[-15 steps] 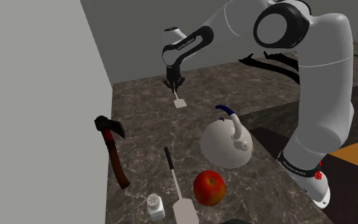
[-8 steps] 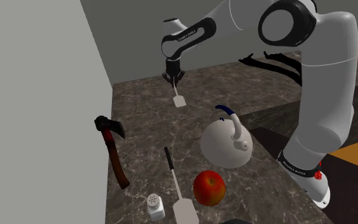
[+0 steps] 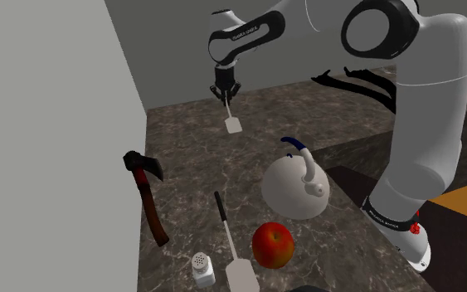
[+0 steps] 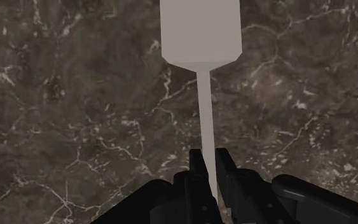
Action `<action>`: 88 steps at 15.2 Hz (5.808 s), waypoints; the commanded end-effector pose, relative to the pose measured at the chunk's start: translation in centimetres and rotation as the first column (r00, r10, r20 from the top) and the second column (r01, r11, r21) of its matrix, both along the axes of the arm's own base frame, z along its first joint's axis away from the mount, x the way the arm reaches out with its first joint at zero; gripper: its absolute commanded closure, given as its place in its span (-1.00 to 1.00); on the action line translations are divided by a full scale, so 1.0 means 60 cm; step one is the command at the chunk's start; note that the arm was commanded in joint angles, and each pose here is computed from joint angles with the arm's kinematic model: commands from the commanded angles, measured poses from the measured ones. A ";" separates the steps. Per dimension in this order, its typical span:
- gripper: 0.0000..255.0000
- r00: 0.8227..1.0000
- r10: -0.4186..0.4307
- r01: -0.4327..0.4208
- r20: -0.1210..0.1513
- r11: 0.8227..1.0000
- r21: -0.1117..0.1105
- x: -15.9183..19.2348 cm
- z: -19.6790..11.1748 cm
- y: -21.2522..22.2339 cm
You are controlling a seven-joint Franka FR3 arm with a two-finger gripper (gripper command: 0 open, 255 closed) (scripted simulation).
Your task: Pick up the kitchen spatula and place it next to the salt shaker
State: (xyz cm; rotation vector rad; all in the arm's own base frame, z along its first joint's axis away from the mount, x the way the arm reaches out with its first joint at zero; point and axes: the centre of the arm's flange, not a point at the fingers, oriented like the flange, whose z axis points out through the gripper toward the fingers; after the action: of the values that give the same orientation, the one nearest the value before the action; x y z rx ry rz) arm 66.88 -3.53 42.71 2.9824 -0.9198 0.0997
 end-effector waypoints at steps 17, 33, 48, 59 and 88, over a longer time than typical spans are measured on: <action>1.00 1.000 0.000 0.000 0.000 1.000 0.000 -0.027 0.127 0.061; 1.00 1.000 0.000 0.000 0.000 1.000 0.000 -0.169 0.128 0.383; 1.00 1.000 0.000 0.000 0.000 1.000 0.000 -0.301 0.128 0.685; 1.00 1.000 0.000 0.000 0.000 1.000 0.000 -0.399 0.128 0.907; 1.00 1.000 0.000 0.000 0.000 1.000 0.000 -0.418 -0.110 0.952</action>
State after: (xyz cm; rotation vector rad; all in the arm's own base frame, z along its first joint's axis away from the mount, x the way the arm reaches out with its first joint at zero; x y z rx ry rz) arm 41.35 53.05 41.09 3.0127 -0.9375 0.1645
